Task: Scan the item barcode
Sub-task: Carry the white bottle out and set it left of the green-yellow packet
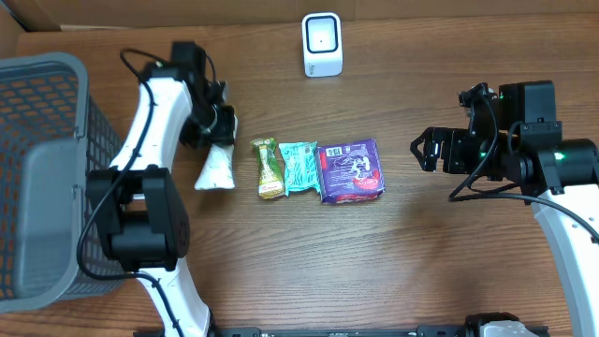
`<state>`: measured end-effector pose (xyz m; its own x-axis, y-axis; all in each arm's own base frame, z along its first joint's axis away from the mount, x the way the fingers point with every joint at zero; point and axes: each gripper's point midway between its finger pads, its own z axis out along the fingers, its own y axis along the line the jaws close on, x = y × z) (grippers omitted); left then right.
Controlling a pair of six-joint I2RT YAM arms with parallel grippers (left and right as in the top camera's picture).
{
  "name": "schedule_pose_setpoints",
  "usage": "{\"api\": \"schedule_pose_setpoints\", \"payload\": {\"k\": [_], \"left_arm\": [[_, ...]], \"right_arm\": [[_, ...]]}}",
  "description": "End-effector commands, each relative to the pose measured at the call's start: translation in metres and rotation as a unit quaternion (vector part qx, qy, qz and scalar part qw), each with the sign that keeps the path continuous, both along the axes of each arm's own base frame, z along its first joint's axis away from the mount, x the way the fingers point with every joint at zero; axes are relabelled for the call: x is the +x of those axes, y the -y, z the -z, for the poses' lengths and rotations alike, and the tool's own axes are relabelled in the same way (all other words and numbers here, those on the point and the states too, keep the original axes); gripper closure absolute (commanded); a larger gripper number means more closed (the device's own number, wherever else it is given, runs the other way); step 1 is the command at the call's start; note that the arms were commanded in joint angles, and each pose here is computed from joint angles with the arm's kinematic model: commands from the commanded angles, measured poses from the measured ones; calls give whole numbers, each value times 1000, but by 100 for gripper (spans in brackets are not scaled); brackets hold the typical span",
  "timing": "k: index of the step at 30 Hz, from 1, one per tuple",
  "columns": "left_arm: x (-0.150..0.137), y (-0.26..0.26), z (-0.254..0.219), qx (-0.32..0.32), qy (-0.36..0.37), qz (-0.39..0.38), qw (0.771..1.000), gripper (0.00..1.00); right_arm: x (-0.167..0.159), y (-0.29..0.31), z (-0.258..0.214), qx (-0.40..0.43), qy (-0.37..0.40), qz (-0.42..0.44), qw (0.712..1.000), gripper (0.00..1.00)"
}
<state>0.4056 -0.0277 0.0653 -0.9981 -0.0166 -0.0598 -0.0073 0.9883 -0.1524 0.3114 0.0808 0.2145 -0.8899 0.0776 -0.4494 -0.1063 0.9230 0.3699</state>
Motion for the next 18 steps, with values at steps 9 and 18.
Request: {"api": "schedule_pose_setpoints", "payload": {"k": [9, 18], "left_arm": [[-21, 47, 61, -42, 2, -38, 998, 96], [-28, 118, 61, -106, 6, -6, 994, 96]], "right_arm": [[2, -1, -3, -3, 7, -4, 1000, 0], [2, -1, -3, -3, 7, -4, 1000, 0]]}}
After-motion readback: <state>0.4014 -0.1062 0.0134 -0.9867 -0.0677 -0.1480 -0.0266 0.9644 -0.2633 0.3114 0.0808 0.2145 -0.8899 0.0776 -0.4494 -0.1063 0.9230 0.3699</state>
